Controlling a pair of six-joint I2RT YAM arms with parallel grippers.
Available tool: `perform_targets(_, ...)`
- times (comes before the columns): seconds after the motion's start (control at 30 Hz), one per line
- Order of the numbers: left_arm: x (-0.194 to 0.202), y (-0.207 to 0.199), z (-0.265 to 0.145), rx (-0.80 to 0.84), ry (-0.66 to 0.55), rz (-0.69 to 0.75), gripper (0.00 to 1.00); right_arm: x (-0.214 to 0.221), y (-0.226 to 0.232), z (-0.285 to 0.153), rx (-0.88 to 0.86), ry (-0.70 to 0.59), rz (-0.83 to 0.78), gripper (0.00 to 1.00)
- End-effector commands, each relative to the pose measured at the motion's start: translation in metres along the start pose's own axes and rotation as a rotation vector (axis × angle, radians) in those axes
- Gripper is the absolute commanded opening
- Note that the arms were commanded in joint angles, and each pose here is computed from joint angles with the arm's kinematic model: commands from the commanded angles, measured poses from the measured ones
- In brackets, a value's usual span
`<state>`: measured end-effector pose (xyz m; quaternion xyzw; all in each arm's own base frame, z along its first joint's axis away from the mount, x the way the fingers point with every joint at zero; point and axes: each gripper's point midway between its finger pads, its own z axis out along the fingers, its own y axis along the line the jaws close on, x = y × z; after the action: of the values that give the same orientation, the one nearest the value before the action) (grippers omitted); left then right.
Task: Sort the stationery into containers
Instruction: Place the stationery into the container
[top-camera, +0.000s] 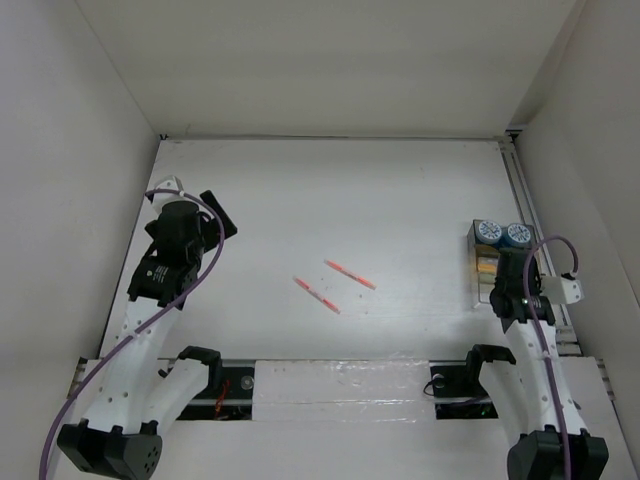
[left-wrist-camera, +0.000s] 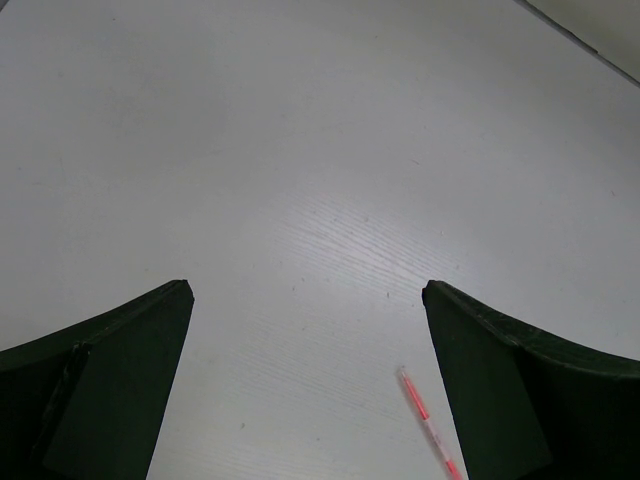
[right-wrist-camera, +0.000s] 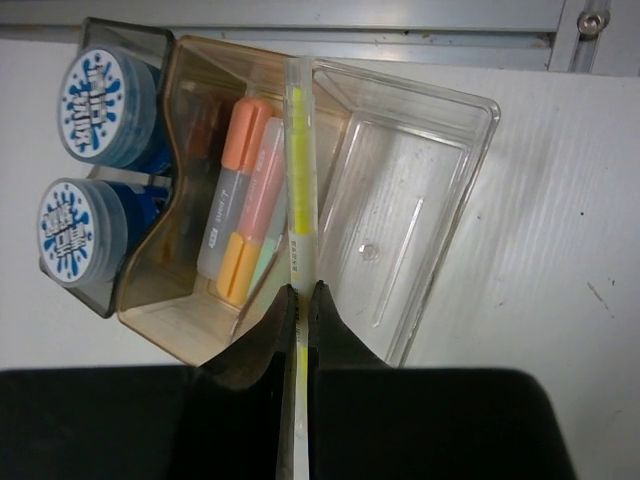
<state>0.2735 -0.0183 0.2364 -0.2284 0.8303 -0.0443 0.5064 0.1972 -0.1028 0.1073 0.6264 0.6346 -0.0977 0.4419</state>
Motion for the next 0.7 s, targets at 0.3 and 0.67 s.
perform_targets(0.3, -0.0091, -0.0063, -0.0024, 0.02, -0.023, -0.012, 1.0, 0.01, -0.0004, 0.0067, 0.053, 0.041, 0.001, 0.0)
perform_targets(0.67, -0.0075, -0.0062, -0.0003, 0.016, -0.015, -0.009, 1.0, 0.0069, -0.0013, 0.0049, 0.051, 0.03, 0.014, 0.29)
